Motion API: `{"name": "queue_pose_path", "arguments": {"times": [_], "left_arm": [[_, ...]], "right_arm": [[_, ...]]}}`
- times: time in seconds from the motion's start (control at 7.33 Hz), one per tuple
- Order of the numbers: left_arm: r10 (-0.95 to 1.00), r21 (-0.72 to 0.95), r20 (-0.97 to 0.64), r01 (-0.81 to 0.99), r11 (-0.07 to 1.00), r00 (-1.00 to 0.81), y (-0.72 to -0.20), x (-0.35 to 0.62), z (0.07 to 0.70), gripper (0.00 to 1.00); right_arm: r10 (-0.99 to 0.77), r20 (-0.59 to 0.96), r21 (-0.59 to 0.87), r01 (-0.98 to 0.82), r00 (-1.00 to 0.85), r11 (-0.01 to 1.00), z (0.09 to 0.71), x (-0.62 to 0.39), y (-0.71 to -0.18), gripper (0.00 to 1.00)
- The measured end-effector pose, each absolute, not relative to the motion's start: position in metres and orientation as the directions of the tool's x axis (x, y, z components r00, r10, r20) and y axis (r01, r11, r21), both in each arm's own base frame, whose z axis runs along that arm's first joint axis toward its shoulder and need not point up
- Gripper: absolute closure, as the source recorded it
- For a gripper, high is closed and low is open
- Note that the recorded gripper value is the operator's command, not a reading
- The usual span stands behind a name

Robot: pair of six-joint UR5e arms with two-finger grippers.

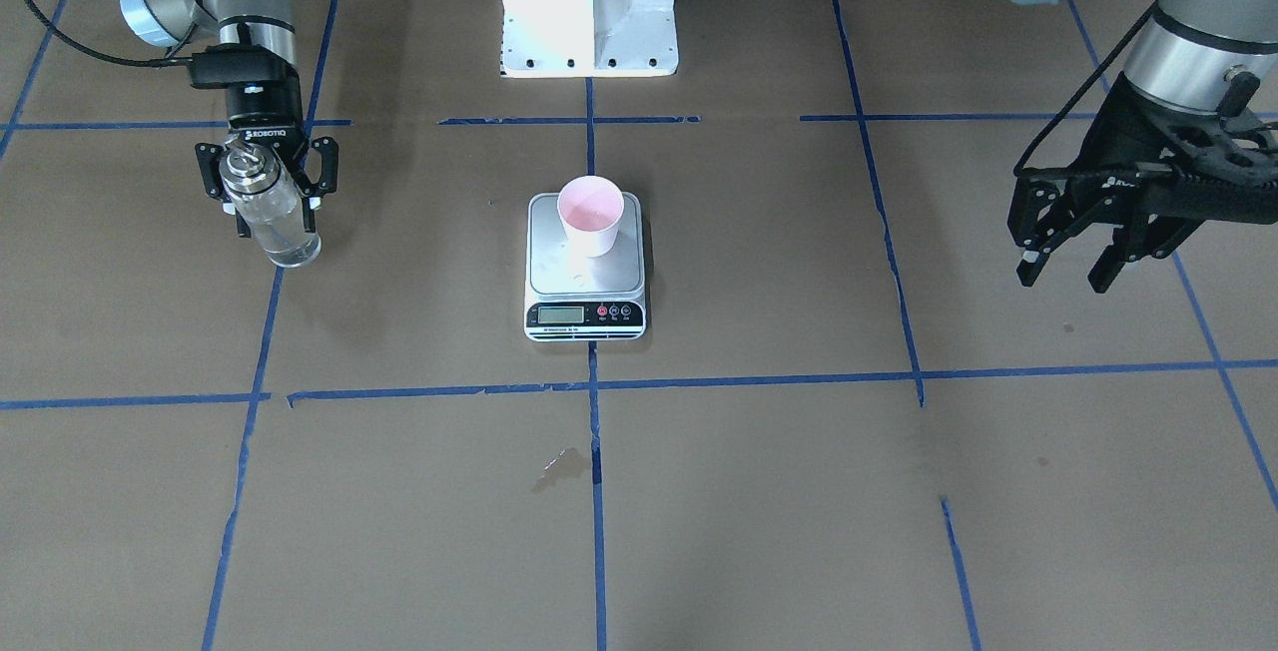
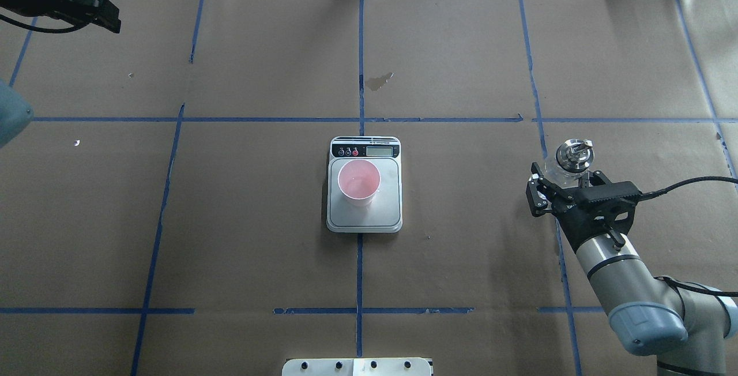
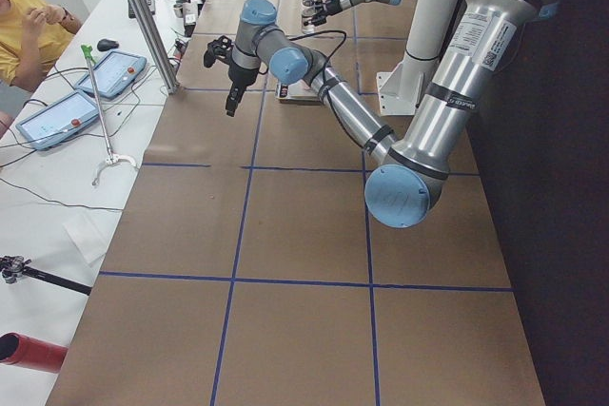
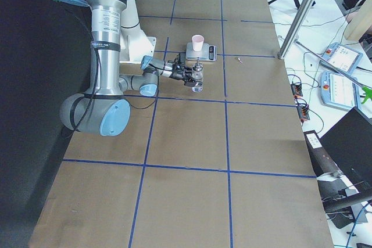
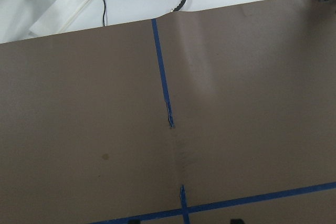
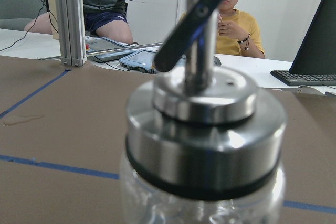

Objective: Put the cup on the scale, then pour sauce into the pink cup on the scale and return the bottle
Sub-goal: 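Turn the bottle upright and carry it back with the right gripper, then lower the bottle to its original spot and open the right gripper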

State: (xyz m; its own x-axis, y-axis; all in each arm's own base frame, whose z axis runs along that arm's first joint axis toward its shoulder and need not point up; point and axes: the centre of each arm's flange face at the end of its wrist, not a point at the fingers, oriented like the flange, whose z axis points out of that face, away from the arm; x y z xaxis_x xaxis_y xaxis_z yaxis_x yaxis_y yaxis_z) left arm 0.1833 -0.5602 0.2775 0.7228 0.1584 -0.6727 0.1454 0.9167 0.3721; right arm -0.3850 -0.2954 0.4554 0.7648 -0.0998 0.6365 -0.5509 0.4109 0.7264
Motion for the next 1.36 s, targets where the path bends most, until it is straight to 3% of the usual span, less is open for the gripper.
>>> {"name": "queue_pose_path", "arguments": {"times": [1.36], "left_arm": [[0.162,0.379,-0.674,0.149,0.913,0.721,-0.559,0.181,0.273,0.35]], "right_arm": [[-0.072,0.654,0.696,-0.561,0.753,0.448,0.487,-0.407,-0.295,1.0]]}}
